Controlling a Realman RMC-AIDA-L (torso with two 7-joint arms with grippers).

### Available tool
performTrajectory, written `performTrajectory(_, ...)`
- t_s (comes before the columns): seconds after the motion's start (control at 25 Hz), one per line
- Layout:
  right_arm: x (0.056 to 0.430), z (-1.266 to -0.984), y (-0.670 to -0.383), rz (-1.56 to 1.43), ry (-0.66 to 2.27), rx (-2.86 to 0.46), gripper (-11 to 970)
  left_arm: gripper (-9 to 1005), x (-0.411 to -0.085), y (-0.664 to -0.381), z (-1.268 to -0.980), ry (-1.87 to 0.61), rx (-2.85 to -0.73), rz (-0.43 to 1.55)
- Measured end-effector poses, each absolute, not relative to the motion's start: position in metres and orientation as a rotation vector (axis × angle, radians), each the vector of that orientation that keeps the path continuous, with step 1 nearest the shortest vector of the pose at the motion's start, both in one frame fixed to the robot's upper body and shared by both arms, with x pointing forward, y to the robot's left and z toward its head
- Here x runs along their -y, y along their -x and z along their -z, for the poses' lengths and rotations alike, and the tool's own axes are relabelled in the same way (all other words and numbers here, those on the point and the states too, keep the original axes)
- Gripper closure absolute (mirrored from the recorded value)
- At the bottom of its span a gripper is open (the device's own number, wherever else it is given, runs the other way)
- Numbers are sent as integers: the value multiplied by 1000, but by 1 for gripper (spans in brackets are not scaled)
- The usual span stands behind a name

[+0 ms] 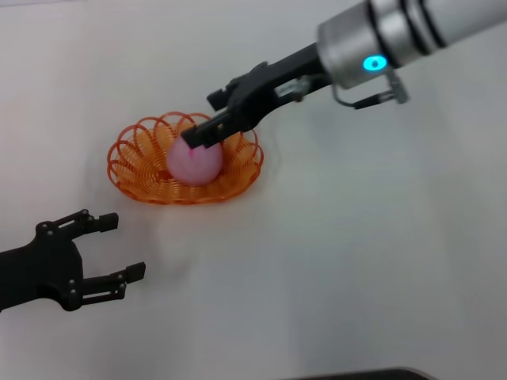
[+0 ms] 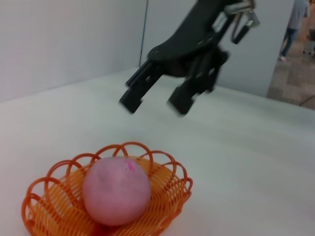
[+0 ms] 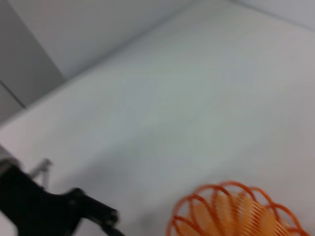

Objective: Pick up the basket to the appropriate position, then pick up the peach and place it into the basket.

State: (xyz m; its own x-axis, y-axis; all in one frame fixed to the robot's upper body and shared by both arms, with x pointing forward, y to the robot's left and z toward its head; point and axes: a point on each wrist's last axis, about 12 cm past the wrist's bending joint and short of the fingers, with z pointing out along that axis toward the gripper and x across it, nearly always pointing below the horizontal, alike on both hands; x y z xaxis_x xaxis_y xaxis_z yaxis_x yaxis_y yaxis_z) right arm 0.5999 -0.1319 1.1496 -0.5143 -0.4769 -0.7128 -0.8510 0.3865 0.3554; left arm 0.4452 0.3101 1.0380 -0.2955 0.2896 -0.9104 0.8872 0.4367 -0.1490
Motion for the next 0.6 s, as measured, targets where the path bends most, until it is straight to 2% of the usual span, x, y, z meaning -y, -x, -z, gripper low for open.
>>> performTrajectory(0.24, 179, -1143, -577, -1076, 1149, -2020, 22, 129, -314, -441, -1042, -966, -1784, 889)
performTrajectory(0.6, 247, -1103, -529, -1060, 1128, -1928, 28, 129, -314, -438, -1041, -975, -1793, 906)
